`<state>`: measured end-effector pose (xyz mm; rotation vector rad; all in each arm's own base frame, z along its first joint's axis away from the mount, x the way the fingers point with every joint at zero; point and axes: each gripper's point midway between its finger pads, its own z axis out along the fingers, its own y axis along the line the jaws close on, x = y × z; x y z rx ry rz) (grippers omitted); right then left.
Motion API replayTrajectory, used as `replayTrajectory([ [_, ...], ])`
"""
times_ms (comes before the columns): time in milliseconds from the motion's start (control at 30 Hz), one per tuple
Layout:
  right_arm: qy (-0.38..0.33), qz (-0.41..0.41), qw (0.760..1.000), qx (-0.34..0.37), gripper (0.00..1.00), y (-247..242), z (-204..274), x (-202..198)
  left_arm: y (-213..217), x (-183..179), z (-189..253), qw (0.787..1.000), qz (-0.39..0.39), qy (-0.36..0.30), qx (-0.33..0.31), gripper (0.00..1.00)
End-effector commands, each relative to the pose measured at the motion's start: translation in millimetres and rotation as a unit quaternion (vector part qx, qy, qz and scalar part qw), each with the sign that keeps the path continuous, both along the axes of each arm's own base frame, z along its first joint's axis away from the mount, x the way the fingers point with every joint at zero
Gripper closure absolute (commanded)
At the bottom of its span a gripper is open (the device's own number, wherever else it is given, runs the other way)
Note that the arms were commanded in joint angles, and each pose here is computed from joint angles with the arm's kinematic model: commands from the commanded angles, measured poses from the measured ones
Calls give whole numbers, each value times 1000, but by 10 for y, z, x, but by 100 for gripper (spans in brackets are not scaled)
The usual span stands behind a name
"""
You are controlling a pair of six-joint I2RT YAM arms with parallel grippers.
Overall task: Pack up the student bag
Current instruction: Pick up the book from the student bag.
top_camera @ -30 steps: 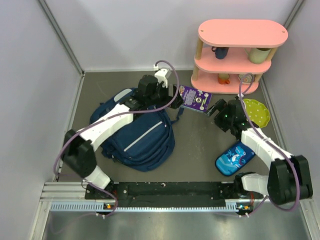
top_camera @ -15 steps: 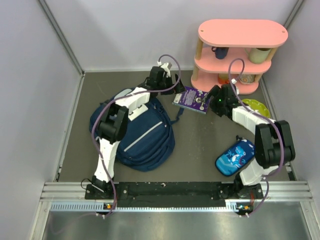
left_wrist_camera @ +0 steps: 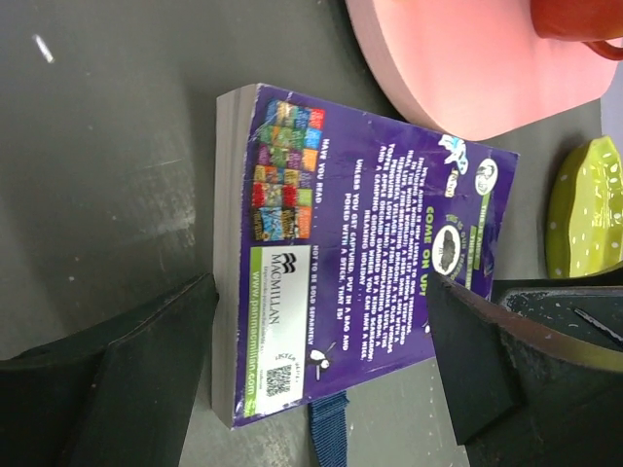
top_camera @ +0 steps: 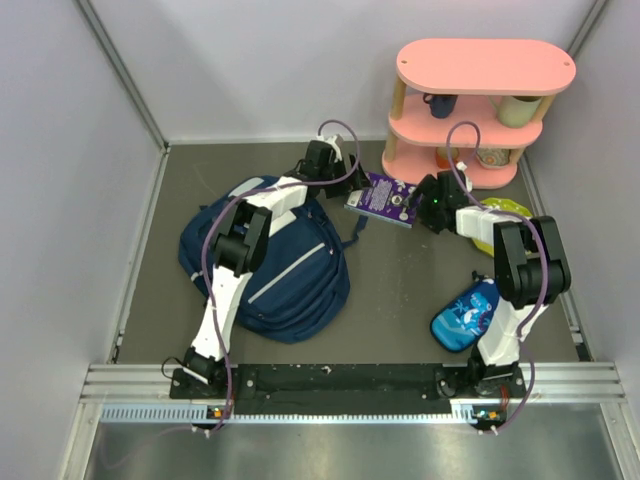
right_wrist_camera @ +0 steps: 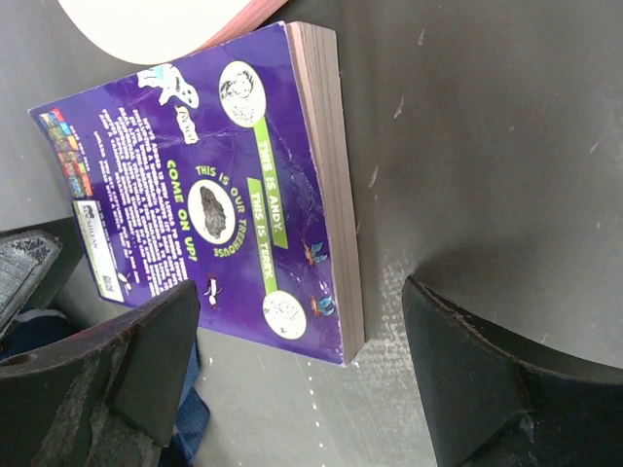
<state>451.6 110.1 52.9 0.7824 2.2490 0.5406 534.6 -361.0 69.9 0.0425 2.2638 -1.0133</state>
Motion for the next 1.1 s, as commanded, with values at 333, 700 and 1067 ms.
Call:
replayTrajectory([
  [333,-60,80,994,54,48,256,100,103,-208,-337,-110,996,-53,47,-53,41],
  [700,-72,125,985,96,92,384,267,-600,-413,-1081,129,992,-113,47,-42,78],
  [1067,-30,80,996,29,45,164,221,-1048,-187,-1410,-10,992,-110,51,39,70],
])
